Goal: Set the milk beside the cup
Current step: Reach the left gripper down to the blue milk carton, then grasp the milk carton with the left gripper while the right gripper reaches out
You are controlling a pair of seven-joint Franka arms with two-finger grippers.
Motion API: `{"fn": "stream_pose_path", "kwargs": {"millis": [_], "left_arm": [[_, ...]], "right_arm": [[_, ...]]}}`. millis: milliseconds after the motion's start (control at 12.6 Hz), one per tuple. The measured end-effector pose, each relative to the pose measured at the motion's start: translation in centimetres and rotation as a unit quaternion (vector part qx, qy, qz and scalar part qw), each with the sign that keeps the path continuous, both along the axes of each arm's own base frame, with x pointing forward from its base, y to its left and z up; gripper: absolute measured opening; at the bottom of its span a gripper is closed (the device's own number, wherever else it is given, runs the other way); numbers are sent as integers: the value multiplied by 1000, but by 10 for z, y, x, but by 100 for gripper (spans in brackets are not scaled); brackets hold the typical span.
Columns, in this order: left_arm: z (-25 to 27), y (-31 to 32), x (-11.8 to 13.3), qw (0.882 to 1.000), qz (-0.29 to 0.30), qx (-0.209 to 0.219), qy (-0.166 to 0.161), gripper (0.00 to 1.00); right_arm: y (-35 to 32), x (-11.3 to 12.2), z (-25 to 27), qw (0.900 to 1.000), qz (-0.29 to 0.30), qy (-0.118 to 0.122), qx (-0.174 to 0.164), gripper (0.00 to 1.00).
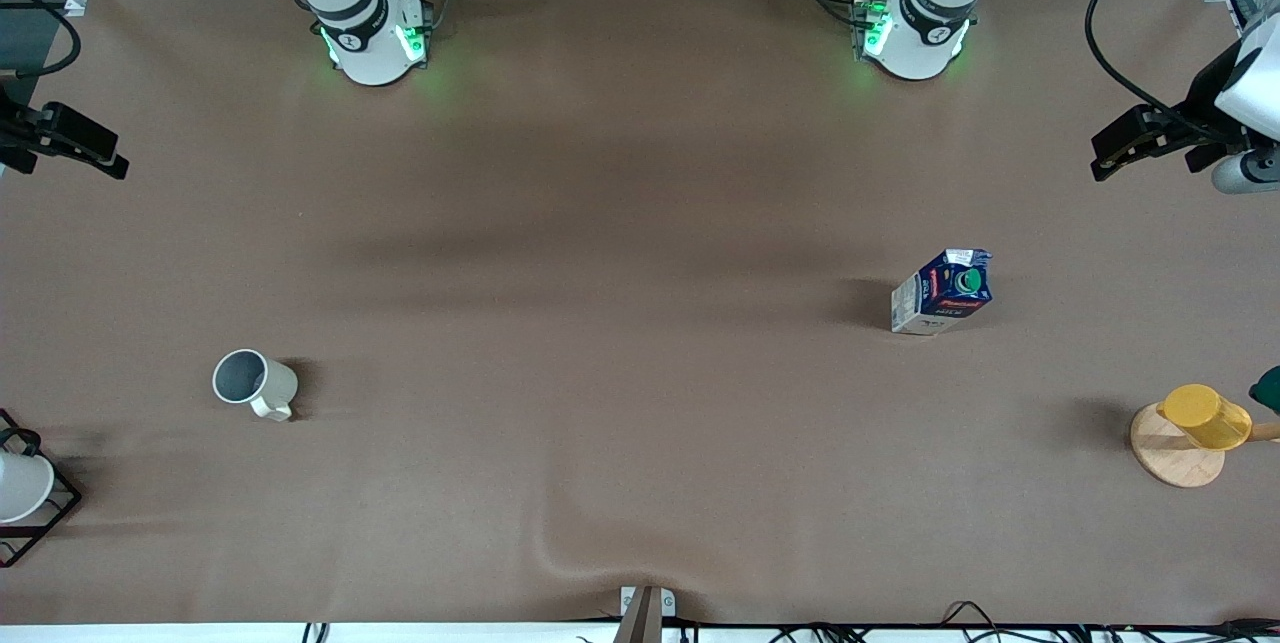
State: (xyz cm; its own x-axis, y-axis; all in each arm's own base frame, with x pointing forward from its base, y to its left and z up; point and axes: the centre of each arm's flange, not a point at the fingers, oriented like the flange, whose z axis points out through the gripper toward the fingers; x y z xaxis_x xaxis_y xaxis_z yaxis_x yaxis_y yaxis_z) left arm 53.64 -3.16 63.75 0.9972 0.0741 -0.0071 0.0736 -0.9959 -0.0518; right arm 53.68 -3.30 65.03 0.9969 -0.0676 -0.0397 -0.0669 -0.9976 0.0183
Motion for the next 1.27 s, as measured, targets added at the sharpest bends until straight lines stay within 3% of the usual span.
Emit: {"fn": "stream_pose_path", "kwargs": {"millis": [398, 636, 955, 1273], "left_arm": [[-6, 0, 4, 1000, 0, 0, 5, 100], [-27, -1, 20, 1000, -2, -2, 10, 100], [-107, -21, 51, 1000, -23, -7, 10, 100], [-171, -27, 47, 999, -30, -9, 12, 100]], "right_arm": [[1, 0, 0, 1000, 1, 0, 0, 100], [1, 0, 0, 1000, 1, 0, 2, 100], [1, 1, -2, 1000, 1, 1, 2, 100], [1, 7, -14, 1000, 0, 13, 2, 100]]}}
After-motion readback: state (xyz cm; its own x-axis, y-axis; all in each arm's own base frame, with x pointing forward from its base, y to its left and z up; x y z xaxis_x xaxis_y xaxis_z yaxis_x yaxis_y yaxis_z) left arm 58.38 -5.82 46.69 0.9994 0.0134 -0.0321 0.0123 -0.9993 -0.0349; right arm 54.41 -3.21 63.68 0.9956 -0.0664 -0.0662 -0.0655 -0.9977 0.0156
